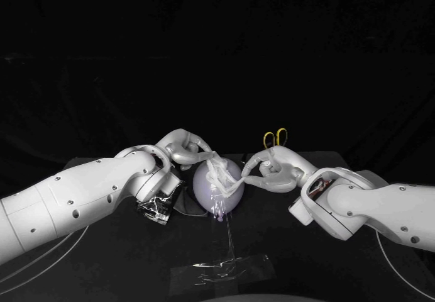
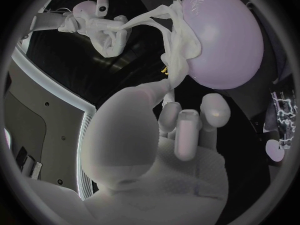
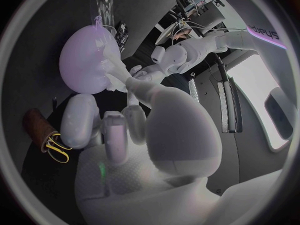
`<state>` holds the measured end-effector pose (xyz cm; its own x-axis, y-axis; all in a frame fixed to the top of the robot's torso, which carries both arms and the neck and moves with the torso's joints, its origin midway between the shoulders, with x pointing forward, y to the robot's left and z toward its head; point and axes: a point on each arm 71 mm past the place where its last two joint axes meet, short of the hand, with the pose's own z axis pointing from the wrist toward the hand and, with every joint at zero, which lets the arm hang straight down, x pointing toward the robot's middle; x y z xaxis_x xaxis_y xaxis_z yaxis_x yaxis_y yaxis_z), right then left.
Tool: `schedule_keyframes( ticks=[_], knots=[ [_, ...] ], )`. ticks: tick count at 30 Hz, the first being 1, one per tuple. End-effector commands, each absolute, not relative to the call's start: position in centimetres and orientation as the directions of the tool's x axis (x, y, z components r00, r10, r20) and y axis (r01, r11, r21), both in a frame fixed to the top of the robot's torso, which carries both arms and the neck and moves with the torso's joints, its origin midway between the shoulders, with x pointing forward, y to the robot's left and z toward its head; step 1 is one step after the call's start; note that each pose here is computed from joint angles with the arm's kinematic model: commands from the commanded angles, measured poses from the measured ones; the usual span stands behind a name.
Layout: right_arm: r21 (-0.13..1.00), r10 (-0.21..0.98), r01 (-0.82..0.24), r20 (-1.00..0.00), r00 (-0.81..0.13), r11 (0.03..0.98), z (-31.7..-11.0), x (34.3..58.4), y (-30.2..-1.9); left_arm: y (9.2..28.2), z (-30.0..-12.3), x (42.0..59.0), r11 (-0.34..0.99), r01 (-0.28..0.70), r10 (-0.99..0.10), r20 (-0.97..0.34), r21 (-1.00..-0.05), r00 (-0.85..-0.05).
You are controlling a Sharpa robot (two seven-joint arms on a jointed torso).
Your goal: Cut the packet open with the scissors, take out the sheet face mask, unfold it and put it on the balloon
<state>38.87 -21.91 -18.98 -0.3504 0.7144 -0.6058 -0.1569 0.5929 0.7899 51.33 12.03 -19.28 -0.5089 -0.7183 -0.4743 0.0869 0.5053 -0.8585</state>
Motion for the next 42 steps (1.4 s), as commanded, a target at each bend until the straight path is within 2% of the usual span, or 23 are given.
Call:
schedule_keyframes(
  ticks=[1, 6, 16, 25, 32, 42],
  knots=[
    [0.782, 0.707, -0.181, -0.619, -0.341, 0.597, -18.8, 38.7, -22.3, 12.7, -19.3, 51.3, 0.456, 0.014, -0.764, -0.399, -0.89, -0.507],
    [0.776, 0.711, -0.182, -0.628, -0.315, 0.604, -18.6, 38.6, -23.3, 14.2, -19.3, 51.1, 0.428, -0.029, -0.798, -0.362, -0.903, -0.482],
    [0.768, 0.718, -0.183, -0.639, -0.276, 0.614, -18.3, 38.4, -24.9, 17.1, -19.4, 50.8, 0.283, -0.132, -0.896, -0.213, -0.95, -0.391],
    [0.762, 0.723, -0.19, -0.647, -0.242, 0.619, -18.0, 38.5, -25.8, 19.1, -19.3, 50.9, 0.164, -0.172, -0.96, -0.117, -0.971, -0.254],
    [0.762, 0.727, -0.202, -0.647, -0.228, 0.615, -17.8, 38.6, -25.8, 19.5, -19.3, 50.7, 0.122, -0.194, -0.968, -0.074, -0.973, -0.24],
    [0.76, 0.74, -0.251, -0.646, -0.189, 0.599, -15.9, 39.8, -25.2, 18.6, -19.0, 50.0, 0.073, -0.179, -0.957, -0.019, -0.981, -0.289]
  ],
)
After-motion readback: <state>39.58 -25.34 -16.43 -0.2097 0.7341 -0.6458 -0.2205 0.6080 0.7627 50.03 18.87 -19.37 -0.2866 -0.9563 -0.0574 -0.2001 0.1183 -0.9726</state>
